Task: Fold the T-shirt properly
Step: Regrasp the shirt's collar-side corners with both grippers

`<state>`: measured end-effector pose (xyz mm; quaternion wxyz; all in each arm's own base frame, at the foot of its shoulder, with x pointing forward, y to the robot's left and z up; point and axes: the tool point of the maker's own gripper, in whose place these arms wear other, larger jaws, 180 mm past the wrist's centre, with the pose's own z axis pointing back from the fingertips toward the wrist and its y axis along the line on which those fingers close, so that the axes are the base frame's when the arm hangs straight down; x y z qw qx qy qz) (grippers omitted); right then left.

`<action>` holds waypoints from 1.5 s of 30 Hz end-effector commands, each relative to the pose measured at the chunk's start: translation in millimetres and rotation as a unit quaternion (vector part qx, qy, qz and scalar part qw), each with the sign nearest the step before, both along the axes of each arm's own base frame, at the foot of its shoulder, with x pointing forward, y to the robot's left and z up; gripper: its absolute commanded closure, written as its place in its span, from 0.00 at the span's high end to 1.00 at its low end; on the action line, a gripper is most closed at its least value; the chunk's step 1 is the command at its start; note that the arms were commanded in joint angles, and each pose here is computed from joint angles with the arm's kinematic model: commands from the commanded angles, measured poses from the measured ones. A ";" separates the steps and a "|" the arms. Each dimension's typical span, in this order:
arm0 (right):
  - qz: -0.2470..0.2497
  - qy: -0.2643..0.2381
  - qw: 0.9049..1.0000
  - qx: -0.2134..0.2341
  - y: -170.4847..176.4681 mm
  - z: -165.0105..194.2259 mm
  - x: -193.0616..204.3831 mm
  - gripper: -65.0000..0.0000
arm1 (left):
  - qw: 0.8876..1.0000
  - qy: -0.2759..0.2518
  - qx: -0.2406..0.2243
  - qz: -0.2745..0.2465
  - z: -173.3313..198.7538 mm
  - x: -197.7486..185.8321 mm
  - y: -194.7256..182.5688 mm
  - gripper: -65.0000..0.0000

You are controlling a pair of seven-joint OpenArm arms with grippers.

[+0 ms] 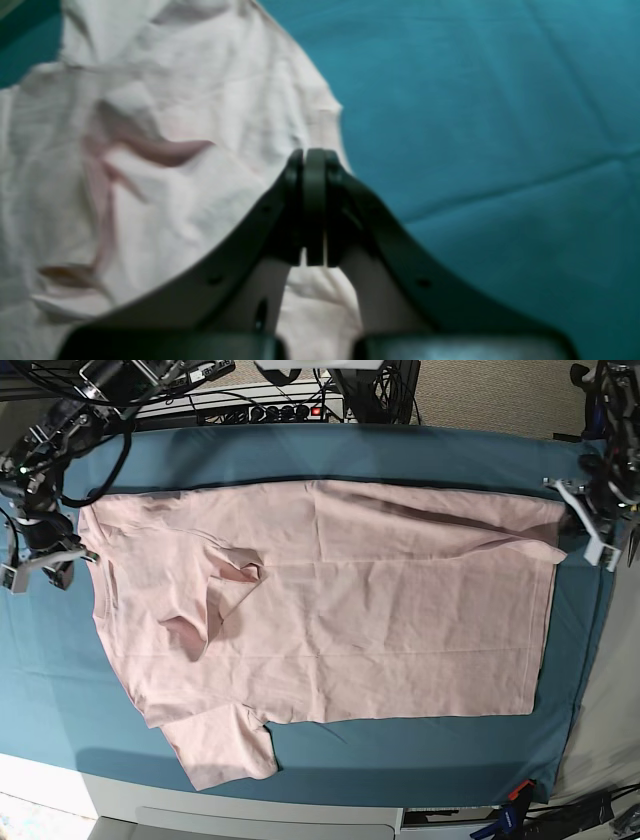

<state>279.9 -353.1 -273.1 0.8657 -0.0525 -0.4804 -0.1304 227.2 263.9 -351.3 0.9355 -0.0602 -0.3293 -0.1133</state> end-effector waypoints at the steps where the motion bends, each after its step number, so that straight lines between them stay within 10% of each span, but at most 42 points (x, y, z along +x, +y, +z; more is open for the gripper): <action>1: 0.004 -0.027 1.000 -0.016 -4.2 17.7 5.2 0.00 | 1.000 -0.019 0.003 -0.009 7.5 10.2 -2.6 0.00; 17: 0.012 0.030 0.999 -0.005 -0.6 -10.4 -20.8 0.00 | 0.998 -0.056 -0.017 0.036 6.4 71.1 6.3 0.00; 21: 0.025 0.094 0.995 0.012 2.4 -34.6 -51.7 0.00 | 0.999 0.004 -0.024 0.040 -2.5 47.4 17.1 0.00; 25: 0.030 0.171 0.985 0.021 0.9 -57.9 -92.2 0.43 | 0.997 0.070 -0.022 0.009 -17.2 12.5 19.1 0.30; 28: -0.020 0.191 0.981 0.032 -15.0 -63.5 -121.3 0.51 | 0.995 0.092 -0.009 0.036 -21.6 -3.3 33.3 0.43; 37: -0.156 0.115 0.979 0.067 -67.2 -44.6 -162.8 0.51 | 0.990 0.036 -0.031 0.129 4.2 -17.5 73.3 0.43; 45: -0.178 0.083 0.955 0.222 -61.6 -102.4 -132.7 0.51 | 0.994 0.045 -0.056 0.084 3.5 -22.8 56.0 0.37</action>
